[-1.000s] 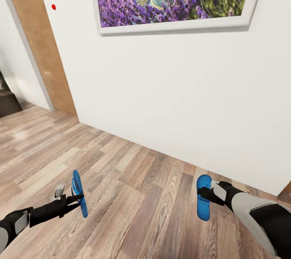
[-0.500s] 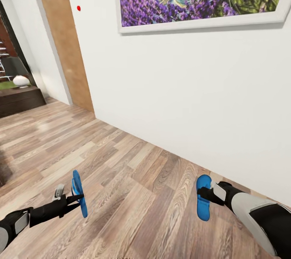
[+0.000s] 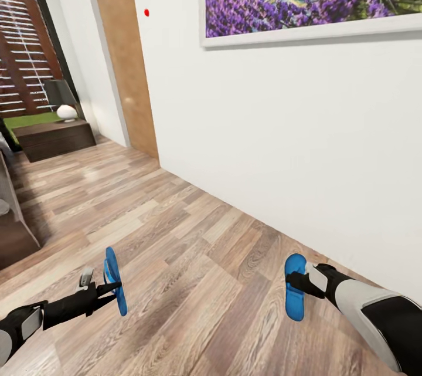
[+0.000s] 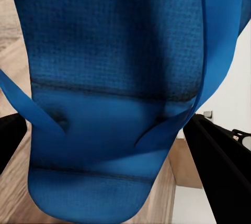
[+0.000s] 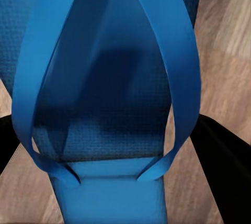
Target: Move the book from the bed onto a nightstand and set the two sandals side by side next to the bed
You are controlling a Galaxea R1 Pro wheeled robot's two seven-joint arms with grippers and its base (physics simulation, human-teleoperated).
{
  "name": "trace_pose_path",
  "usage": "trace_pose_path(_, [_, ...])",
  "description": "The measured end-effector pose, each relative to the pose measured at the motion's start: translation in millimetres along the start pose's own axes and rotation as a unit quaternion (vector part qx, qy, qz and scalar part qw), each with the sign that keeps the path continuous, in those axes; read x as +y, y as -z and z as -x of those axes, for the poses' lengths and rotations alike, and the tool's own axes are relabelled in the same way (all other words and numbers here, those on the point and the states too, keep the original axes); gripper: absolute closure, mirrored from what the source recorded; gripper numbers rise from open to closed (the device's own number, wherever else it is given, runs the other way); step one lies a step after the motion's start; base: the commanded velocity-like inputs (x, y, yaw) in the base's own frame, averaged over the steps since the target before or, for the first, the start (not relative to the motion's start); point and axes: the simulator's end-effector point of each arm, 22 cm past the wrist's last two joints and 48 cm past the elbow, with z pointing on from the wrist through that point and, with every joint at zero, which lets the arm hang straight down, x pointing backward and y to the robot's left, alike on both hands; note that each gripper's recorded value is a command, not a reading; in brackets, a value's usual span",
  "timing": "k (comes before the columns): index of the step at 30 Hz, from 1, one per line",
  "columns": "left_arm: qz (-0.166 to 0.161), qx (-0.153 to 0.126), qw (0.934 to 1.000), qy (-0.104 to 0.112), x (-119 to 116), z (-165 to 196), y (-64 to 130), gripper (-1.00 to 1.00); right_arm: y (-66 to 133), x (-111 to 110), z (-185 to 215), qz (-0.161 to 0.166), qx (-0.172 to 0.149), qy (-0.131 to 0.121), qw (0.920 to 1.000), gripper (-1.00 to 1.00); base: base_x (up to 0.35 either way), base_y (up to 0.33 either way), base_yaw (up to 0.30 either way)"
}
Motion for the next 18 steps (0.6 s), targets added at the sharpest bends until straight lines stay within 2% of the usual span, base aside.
trace_pose_path(18, [0.002, 0.000, 1.0000, 0.002, 2.7, -0.6, -0.2, 1.00, -2.7, 1.6, -3.2, 0.001, 0.003, 0.000, 1.0000, 1.00, 0.000, 0.000, 0.245])
